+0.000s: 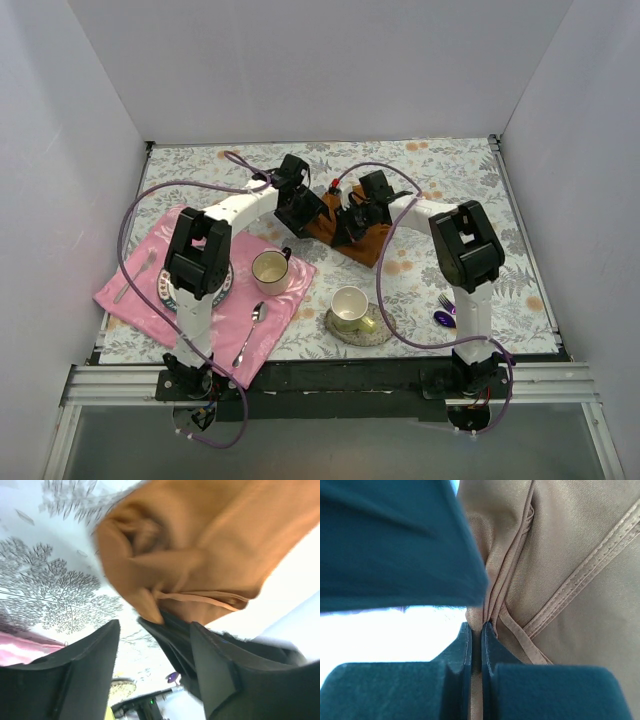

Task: Fold the napkin, place the utensils inside, and roll it up
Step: Roll the napkin with the utensil

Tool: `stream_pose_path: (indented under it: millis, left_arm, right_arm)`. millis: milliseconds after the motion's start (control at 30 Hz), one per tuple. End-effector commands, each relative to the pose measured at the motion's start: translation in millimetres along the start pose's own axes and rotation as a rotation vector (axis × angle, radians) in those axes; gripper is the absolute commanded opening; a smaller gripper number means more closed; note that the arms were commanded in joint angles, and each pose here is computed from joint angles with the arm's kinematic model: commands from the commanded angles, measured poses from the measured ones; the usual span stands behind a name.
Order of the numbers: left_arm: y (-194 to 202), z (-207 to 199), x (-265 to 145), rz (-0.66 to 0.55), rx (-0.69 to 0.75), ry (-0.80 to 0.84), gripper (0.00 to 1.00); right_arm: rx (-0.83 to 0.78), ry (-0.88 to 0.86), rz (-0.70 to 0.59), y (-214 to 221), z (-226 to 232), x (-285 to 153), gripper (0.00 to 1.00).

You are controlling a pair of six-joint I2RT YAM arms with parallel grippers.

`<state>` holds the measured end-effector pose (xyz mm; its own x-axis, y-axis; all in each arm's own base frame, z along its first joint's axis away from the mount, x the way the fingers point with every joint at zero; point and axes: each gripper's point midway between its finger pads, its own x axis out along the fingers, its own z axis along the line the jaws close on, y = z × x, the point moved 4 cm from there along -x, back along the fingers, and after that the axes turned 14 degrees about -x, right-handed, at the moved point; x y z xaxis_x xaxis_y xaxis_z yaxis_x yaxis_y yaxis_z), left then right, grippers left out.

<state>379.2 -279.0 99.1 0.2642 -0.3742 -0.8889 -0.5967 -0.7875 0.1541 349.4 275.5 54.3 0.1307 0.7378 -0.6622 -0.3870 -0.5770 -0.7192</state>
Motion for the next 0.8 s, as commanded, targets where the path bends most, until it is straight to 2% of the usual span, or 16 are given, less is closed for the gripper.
stream_pose_path:
  millis: [0, 100, 267, 433, 533, 667, 767]
  left_arm:
    - [-9, -37, -67, -0.129, 0.119, 0.181, 0.60]
    - [-9, -32, -72, -0.141, 0.114, 0.195, 0.61]
    - [7, -19, -58, -0.051, 0.085, 0.193, 0.56]
    - [19, -16, -37, 0.008, 0.107, 0.185, 0.54]
    - [20, -8, -31, 0.017, 0.078, 0.160, 0.48]
    - [19, 7, -37, -0.026, -0.006, 0.135, 0.52]
    - [20, 17, -29, -0.009, -0.064, 0.133, 0.57]
  right_arm:
    - [0.185, -0.284, 0.051, 30, 19, 12, 0.01]
    - [0.289, -0.349, 0.015, 31, 17, 15, 0.01]
    - [0.505, -0.441, 0.035, 44, 10, 20, 0.01]
    - [0.585, -0.446, 0.088, 55, 2, 23, 0.01]
    - [0.651, -0.449, 0.074, 58, -2, 22, 0.01]
    - [0.700, -0.426, 0.069, 59, -5, 22, 0.01]
    - [0.724, -0.444, 0.044, 54, -6, 23, 0.01]
